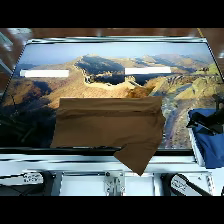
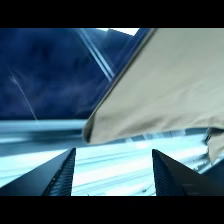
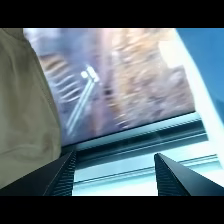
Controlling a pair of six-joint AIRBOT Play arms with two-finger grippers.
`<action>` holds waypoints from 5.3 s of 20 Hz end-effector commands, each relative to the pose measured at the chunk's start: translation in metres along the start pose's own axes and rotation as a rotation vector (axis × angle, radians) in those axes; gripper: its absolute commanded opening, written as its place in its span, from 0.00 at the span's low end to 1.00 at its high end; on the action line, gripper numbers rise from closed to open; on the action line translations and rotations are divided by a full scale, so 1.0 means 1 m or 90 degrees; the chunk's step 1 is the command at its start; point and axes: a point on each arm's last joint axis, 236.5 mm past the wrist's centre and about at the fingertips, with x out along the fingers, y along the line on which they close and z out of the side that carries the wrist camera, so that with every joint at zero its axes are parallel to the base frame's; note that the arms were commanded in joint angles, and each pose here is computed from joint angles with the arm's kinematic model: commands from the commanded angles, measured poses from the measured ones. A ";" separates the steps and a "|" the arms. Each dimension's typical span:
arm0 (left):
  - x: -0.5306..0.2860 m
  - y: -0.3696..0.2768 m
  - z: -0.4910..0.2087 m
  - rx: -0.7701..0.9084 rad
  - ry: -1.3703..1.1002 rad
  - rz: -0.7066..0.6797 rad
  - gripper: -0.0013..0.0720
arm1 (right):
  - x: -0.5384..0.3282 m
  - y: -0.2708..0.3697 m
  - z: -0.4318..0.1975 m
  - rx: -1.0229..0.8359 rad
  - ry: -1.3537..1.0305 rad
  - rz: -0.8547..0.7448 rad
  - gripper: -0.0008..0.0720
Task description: Fold the shirts.
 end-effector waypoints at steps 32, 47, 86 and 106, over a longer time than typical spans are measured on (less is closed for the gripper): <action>0.060 0.010 -0.003 -0.081 -0.056 -0.071 0.26 | 0.012 0.014 0.003 0.023 -0.033 0.065 0.87; 0.060 0.000 -0.013 -0.029 -0.032 -0.093 0.08 | 0.127 0.105 -0.133 -0.056 0.197 0.183 0.85; -0.021 -0.165 0.205 0.178 -0.201 -0.095 0.08 | 0.079 0.216 0.158 0.005 -0.175 0.282 0.10; -0.068 -0.182 0.163 0.207 -0.143 -0.106 0.62 | 0.095 0.139 0.115 -0.038 -0.024 0.246 0.94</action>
